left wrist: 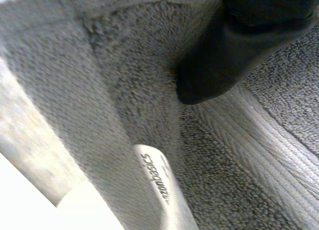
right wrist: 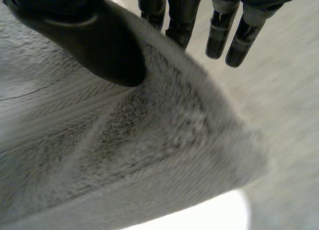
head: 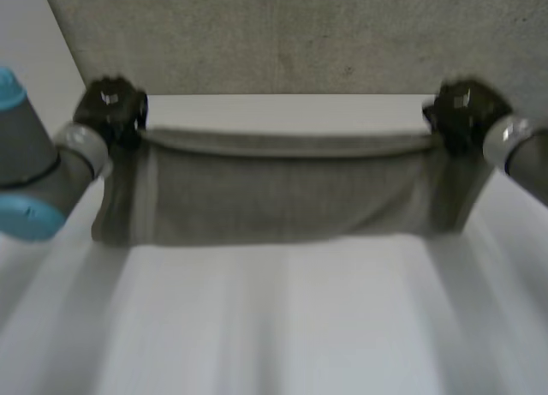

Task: Fold the towel.

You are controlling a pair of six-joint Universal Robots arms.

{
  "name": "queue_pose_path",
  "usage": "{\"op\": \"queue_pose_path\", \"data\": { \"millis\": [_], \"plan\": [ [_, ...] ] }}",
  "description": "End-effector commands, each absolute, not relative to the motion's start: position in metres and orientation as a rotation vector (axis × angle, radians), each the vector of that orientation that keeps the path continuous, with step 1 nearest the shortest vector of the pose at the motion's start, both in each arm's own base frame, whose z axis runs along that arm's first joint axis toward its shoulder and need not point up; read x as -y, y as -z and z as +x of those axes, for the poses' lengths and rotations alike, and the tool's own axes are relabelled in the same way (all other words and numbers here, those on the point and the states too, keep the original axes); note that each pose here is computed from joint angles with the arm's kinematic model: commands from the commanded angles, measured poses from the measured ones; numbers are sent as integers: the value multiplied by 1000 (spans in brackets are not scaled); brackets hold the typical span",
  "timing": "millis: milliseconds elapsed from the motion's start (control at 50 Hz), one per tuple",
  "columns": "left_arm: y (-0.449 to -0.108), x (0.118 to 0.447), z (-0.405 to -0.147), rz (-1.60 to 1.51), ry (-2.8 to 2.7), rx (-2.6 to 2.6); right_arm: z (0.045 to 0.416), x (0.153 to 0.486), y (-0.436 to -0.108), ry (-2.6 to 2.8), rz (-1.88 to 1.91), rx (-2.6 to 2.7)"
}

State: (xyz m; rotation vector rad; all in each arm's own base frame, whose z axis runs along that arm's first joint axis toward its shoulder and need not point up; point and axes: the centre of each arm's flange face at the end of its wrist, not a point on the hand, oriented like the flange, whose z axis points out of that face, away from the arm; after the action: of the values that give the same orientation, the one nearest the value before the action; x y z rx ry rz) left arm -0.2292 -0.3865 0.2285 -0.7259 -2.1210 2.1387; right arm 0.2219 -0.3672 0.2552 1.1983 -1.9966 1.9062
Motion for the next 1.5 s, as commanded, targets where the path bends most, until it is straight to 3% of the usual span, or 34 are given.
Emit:
{"op": "queue_pose_path", "data": {
  "millis": [20, 40, 60, 80, 140, 200, 360, 460, 580, 620, 660, 680, 800, 940, 1500],
  "plan": [
    [-349, 419, -236, -436, -2567, 1741, 238, 400, -365, -2459, 836, 1577],
    [-349, 419, -236, -435, -2567, 1740, 236, 398, -391, -2553, 762, 1500],
    [-377, 416, -233, -368, -2627, 1630, 235, 394, -409, -2612, 721, 1454],
    [-401, 409, -231, -331, -2668, 1535, 235, 394, -409, -2613, 720, 1453],
    [-424, 399, -228, -305, -2717, 1435, 235, 389, -419, -2648, 718, 1426],
    [-426, 397, -228, -307, -2722, 1423, 237, 385, -409, -2634, 772, 1474],
    [-361, 398, -232, -455, -2562, 1588, 238, 368, -356, -2537, 914, 1676],
    [-285, 391, -233, -525, -2424, 1733, 238, 360, -323, -2484, 968, 1773],
    [-228, 382, -231, -563, -2308, 1878, 225, 355, -261, -2346, 1032, 1976],
    [-189, 376, -230, -621, -2233, 1987, 225, 350, -244, -2305, 1064, 2038],
    [-176, 371, -229, -661, -2208, 2030, 225, 342, -206, -2201, 1137, 2145],
    [-165, 366, -228, -702, -2183, 2068, 225, 342, -206, -2200, 1137, 2146],
    [-147, 347, -226, -804, -2127, 2142, 205, 331, -174, -2008, 1191, 2184],
    [-160, 326, -223, -858, -2125, 2110, 188, 311, -188, -1912, 1185, 2220],
    [-125, 330, -213, -965, -2047, 2229, 180, 304, -166, -1803, 1094, 2456]
  ]
}}
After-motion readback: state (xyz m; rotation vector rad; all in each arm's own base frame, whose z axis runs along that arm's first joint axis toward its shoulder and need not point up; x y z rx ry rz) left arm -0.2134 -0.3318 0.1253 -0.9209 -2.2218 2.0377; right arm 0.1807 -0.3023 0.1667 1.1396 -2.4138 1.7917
